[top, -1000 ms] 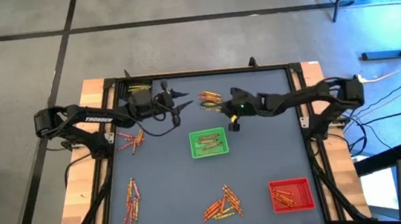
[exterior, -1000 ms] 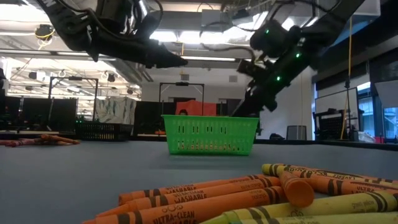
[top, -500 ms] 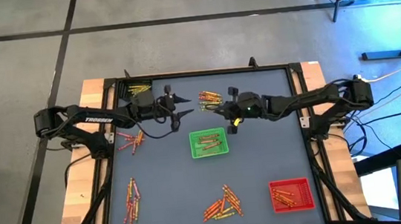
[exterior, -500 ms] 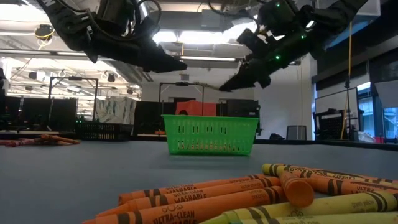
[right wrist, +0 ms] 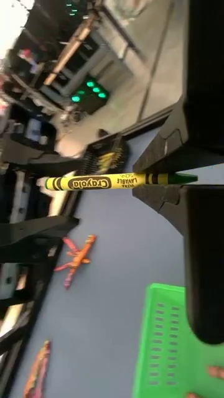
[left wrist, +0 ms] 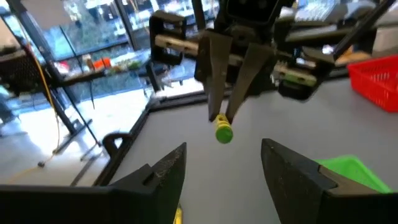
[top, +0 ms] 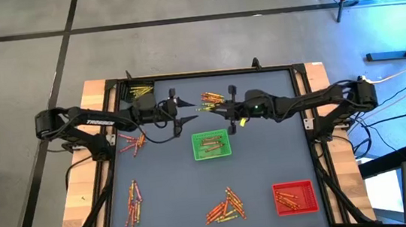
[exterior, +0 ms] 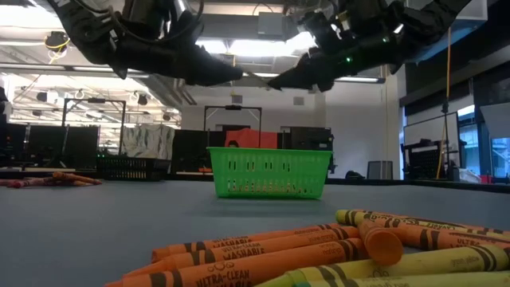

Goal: Sort crayons
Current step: Put the green crayon into the black bin

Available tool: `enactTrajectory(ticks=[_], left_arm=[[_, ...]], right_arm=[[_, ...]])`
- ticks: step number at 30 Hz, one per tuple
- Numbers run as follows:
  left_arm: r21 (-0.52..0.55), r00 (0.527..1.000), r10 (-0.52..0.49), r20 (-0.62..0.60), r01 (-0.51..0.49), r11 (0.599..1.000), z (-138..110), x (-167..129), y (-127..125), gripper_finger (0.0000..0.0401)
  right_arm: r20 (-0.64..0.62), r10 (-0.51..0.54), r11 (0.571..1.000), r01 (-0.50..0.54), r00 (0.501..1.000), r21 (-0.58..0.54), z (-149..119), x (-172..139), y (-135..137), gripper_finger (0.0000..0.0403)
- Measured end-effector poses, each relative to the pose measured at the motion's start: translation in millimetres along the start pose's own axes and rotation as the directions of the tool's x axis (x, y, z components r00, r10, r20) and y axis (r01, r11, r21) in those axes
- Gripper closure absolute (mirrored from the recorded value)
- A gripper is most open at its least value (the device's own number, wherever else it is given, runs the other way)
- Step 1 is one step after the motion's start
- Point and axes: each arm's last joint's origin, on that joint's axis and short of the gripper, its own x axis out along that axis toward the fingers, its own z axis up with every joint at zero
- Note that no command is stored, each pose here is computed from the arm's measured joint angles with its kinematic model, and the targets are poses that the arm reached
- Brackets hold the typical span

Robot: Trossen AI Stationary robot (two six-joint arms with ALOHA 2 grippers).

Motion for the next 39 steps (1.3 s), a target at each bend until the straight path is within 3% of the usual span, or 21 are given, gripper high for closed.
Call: enactTrajectory(ticks=[14, 32, 39], left_arm=[[-0.028, 0.999, -0.031, 0.022, 0.031, 0.999, -2, 23, -4, 0.0214], [0.006, 1.000, -0.015, -0.021, 0.015, 1.000, -1, 23, -4, 0.0387], [0.021, 1.000, -0.004, -0.016, 0.004, 1.000, 1, 22, -5, 0.0388]], right_arm=[[0.020, 0.014, 1.000, -0.014, 1.000, -0.025, -3, 11, 3, 0.0389], [0.006, 0.021, 1.000, -0.021, 1.000, -0.020, -4, 11, 3, 0.0388], [0.014, 0.024, 1.000, -0.024, 1.000, 0.018, -3, 10, 3, 0.0367]])
